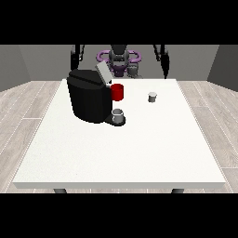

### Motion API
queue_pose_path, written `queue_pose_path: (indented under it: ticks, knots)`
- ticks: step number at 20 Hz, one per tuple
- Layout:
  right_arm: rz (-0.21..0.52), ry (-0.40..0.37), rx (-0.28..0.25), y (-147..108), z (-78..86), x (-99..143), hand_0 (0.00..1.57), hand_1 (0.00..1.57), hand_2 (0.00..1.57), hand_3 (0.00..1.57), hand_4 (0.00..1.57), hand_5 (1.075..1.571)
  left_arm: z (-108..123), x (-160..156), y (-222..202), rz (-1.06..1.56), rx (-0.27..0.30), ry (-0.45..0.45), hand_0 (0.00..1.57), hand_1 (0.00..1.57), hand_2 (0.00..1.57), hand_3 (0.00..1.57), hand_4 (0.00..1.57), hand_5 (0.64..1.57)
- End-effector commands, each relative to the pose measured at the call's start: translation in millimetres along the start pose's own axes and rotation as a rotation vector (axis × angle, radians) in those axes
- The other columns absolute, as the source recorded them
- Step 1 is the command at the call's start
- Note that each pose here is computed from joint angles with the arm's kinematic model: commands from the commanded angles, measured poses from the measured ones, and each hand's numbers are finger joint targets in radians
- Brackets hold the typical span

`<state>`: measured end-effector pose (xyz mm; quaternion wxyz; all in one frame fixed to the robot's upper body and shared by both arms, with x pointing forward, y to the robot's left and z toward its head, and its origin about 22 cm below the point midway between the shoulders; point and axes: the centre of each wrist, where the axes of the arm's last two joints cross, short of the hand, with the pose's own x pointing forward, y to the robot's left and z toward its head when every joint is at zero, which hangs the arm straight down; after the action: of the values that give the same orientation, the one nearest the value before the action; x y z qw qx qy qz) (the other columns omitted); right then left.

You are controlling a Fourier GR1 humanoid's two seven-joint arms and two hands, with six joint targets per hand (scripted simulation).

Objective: Insert the coffee pod into the coffee machine and close the lid

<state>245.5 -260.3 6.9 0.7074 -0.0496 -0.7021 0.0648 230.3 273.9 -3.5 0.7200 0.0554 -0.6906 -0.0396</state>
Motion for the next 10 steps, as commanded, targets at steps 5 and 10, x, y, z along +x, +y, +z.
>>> queue_pose_path:
  ticks: [5, 10]
  knots:
    - [-0.060, 0.073, -0.018, 12.2, 10.3, -21.2, 0.00, 0.00, 0.00, 0.00, 0.00, 1.571, 8.9, 6.0, 7.8, -0.176, -0.198, -0.095, 0.00, 0.00, 0.00, 0.00, 0.00, 1.571]
    - [0.055, 0.003, -0.157, 20.7, 2.9, -4.5, 0.00, 0.00, 0.00, 0.00, 0.00, 1.571, 4.5, -2.6, 21.0, -0.319, -0.252, -0.133, 0.00, 0.00, 0.00, 0.00, 0.00, 1.571]
